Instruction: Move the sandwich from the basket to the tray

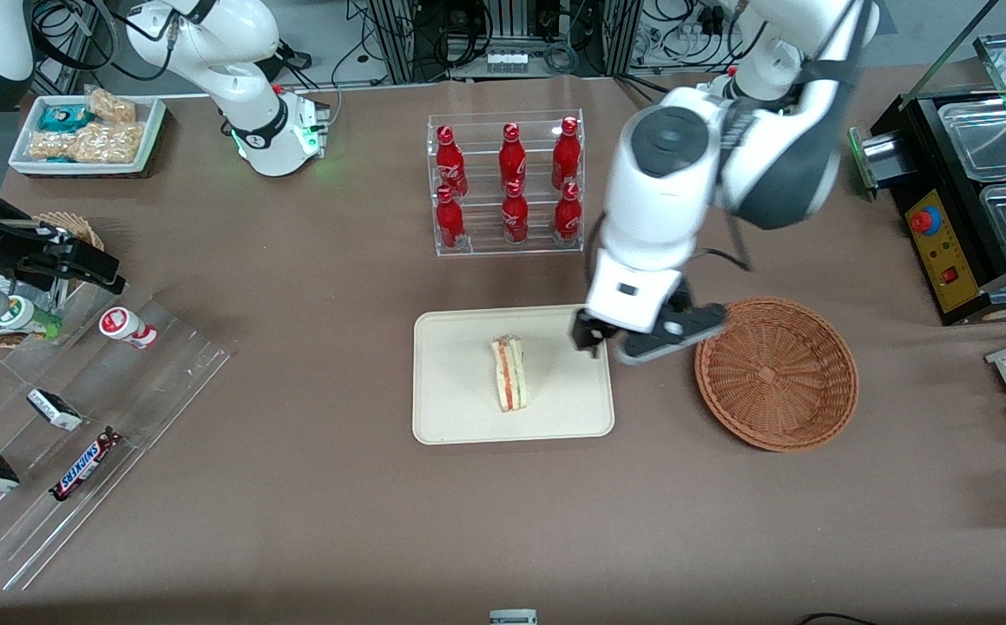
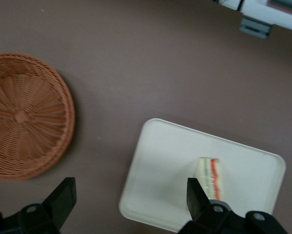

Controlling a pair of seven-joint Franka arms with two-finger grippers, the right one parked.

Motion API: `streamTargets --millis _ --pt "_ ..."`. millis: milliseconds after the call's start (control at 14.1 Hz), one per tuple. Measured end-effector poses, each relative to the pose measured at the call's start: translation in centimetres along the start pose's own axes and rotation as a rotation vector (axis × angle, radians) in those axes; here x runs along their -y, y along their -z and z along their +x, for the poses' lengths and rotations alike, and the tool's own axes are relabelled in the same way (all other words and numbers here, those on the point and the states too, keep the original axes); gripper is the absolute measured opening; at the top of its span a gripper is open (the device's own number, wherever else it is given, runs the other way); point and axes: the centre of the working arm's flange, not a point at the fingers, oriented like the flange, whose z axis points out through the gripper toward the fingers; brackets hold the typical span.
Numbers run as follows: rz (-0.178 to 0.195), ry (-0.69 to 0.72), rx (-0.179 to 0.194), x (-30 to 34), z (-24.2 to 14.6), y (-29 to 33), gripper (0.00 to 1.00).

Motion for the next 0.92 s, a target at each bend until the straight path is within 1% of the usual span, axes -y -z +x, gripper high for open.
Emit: streamTargets --millis 141,283,495,566,707,778,919 --pt "0.008 -0.053 0.050 5.4 2.8 -0.4 1.00" --pt "0.013 -0.116 0.088 12.1 5.1 0.3 1.00" --pt "0.016 -0.217 0.148 22.0 6.8 2.9 1.00" --pt "0.012 -0.246 0.161 24.6 7.0 3.8 1.00" --pt "0.002 -0.288 0.170 28.2 7.2 5.7 1.00" --pt "-0.003 -0.300 0.168 29.2 7.0 6.6 1.00" --pt "-0.015 -0.305 0.144 30.1 6.4 8.9 1.00"
